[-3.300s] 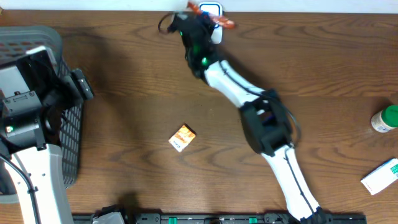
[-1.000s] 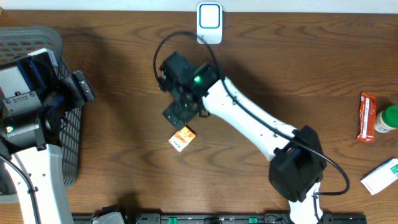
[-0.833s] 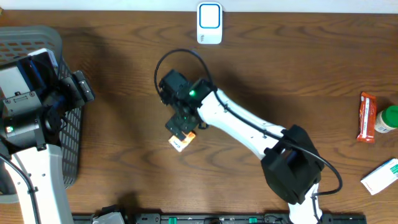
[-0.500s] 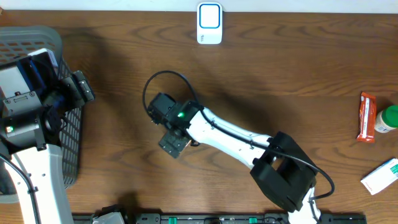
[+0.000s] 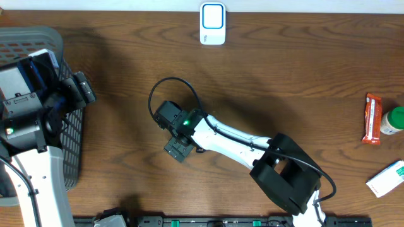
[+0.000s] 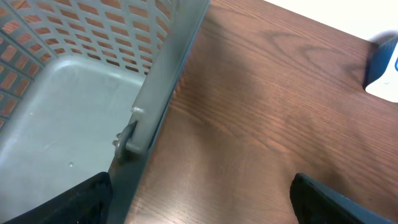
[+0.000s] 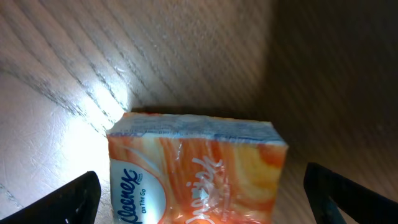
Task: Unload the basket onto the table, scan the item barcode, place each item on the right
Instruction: 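Lift the tissue pack and carry it toward the white scanner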
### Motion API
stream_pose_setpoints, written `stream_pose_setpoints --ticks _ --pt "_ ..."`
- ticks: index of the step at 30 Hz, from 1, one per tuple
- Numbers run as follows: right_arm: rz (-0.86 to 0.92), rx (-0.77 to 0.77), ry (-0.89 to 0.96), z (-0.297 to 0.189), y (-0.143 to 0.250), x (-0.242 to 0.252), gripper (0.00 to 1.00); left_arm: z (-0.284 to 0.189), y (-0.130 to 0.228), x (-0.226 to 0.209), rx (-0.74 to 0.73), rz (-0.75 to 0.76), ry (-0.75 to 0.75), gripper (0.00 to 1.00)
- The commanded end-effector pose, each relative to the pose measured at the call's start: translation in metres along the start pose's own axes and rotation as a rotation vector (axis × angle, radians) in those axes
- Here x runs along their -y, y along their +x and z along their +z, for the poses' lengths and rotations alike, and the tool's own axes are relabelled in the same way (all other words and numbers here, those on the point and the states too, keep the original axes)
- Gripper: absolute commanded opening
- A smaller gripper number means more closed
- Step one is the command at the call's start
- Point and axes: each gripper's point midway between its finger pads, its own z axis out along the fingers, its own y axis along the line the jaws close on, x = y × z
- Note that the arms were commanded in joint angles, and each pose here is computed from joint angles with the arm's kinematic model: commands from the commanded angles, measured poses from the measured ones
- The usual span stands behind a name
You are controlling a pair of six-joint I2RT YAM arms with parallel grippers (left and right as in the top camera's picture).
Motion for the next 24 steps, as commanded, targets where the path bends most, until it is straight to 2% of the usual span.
stream_pose_setpoints --ticks 1,8,14,24 --pt "0.027 0.009 -0.033 0.0 0.001 -0.005 0.99 0.001 0.002 0.002 -0.007 -0.011 0.01 0.91" --pt "0.083 0.013 -0.032 0.004 0.001 -0.005 0.97 0.001 0.002 0.002 -0.007 -0.011 0.011 0.91" --pt "0.111 -0.007 -0.03 0.012 0.005 -0.005 0.68 0.001 0.002 0.002 -0.007 -0.011 0.01 0.91" --pt "0.186 -0.047 -0.024 0.012 0.011 -0.003 0.68 0.001 0.002 0.002 -0.007 -0.011 0.01 0.91"
